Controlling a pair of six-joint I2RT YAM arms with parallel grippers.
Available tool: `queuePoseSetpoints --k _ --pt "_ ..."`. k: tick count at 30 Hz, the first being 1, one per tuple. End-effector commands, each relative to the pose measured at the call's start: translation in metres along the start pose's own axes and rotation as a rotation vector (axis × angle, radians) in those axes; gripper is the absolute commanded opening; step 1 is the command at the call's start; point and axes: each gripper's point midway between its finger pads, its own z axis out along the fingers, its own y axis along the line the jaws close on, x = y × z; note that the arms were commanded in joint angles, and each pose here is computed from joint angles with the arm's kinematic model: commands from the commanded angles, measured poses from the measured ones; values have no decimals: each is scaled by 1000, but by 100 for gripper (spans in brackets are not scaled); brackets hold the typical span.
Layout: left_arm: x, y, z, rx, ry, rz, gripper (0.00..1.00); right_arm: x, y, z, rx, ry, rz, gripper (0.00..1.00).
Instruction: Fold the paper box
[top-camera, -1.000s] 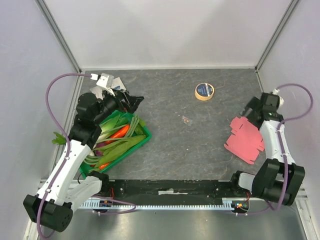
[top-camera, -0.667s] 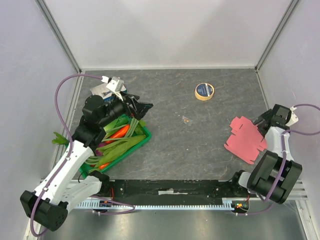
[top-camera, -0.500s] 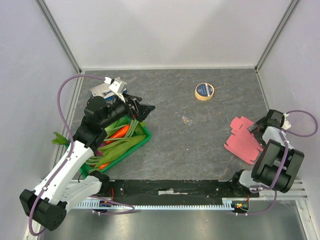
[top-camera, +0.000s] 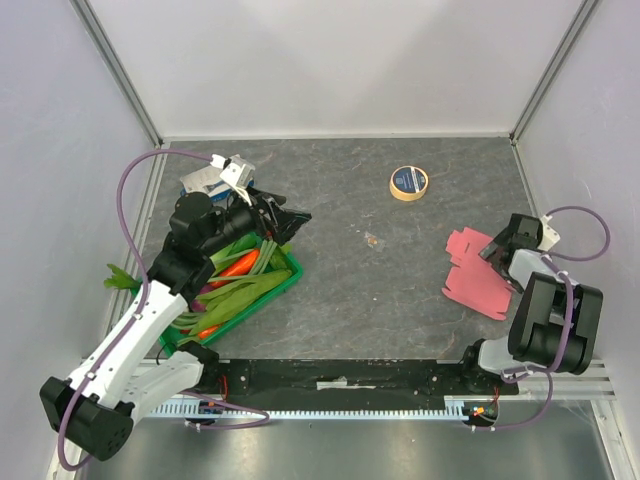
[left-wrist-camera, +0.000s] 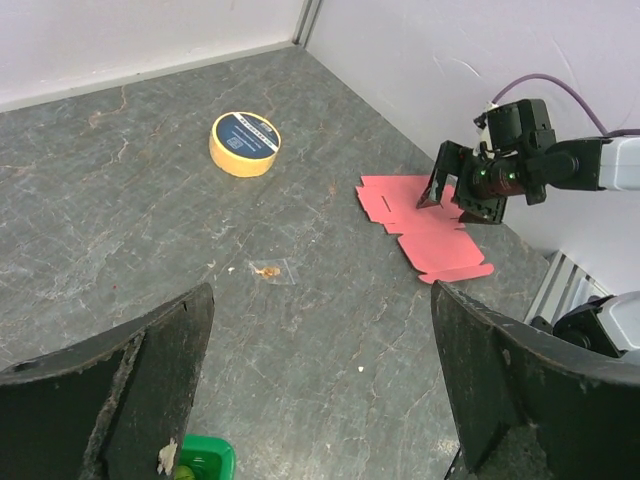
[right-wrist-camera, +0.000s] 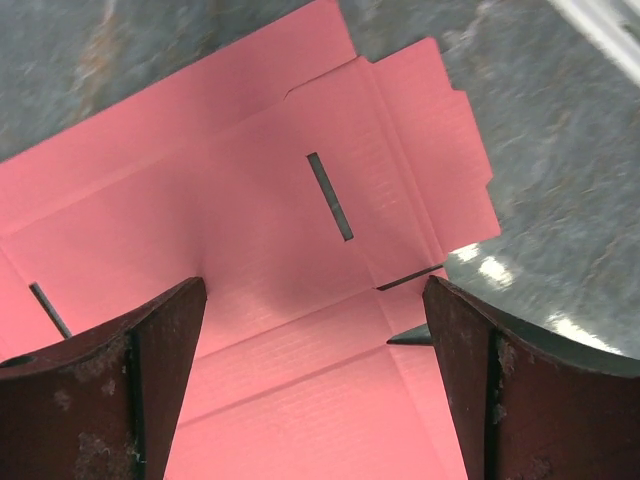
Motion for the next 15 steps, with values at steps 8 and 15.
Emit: queuePoseSetpoints --k 8,15 --pt "12 -1 16 49 47 -32 93 89 62 -35 -234 216 -34 98" --pt "81 -21 55 100 263 -203 84 117 75 -61 -363 290 -17 98"
